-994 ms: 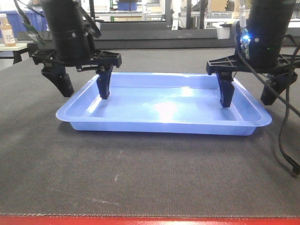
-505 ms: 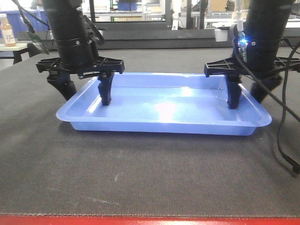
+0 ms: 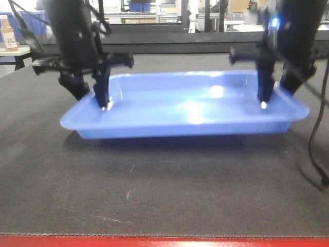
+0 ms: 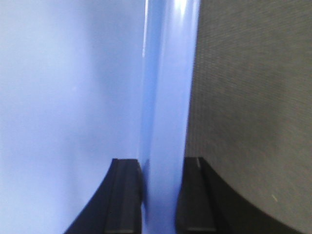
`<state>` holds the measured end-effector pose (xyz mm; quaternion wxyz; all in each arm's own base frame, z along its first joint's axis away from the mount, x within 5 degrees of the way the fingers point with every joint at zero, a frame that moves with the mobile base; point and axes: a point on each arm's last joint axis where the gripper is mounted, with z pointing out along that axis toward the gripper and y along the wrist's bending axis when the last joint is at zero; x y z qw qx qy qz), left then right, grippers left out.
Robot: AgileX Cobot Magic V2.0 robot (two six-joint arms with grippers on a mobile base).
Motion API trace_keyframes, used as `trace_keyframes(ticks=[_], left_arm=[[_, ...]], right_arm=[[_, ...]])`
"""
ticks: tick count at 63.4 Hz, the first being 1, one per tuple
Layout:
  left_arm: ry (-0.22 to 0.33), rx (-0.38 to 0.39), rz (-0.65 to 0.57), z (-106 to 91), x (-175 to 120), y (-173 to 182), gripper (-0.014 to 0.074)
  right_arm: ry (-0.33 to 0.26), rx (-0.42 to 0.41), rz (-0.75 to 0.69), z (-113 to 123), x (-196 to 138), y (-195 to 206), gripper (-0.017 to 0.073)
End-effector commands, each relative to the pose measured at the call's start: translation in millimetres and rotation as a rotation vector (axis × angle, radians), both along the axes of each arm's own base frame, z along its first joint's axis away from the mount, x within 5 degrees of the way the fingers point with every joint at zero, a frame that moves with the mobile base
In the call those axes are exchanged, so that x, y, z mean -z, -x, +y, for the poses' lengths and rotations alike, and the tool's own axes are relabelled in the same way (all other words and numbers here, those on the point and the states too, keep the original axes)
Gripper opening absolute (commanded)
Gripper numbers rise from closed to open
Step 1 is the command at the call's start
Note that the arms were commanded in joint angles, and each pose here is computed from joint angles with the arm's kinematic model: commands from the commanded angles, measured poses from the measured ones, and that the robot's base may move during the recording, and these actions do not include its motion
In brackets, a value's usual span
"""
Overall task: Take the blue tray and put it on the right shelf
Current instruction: 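Lift the tray off the table with both grippers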
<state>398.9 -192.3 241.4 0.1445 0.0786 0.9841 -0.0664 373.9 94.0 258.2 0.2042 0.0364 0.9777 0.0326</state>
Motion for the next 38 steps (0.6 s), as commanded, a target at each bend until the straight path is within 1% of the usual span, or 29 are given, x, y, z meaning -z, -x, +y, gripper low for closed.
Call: trace_keyframes(ticks=[1,3,8,14,23,38], left_arm=[[-0.029,0.03,-0.096,11.9,-60.1,19.8,-0.0047],[-0.025,0.029,-0.108,13.9,-67.7,23.7,-0.0047],[-0.012,0.024,-0.147,19.6,-87.1,36.0,-0.0047],[-0.007,0.019,-0.167,28.3,-101.0,52.6,-0.0047],[-0.022,0.012,-0.152,43.9,-106.2,82.6,-0.0047],[-0.007,0.016,-0.158,60.3,-116.1,137.0,-0.0045]], right_arm=[[-0.007,-0.024,-0.168,-5.3,-60.3,18.1,0.0055],[-0.007,-0.029,-0.175,-5.3,-68.6,24.8,0.0055],[0.015,-0.051,-0.179,-3.0,-81.0,39.3,0.0055],[0.029,-0.084,-0.197,1.6,-90.9,55.8,0.0055],[0.025,-0.124,-0.185,7.2,-92.8,82.0,0.0055],[0.023,-0.193,-0.173,13.8,-96.2,120.1,0.0055]])
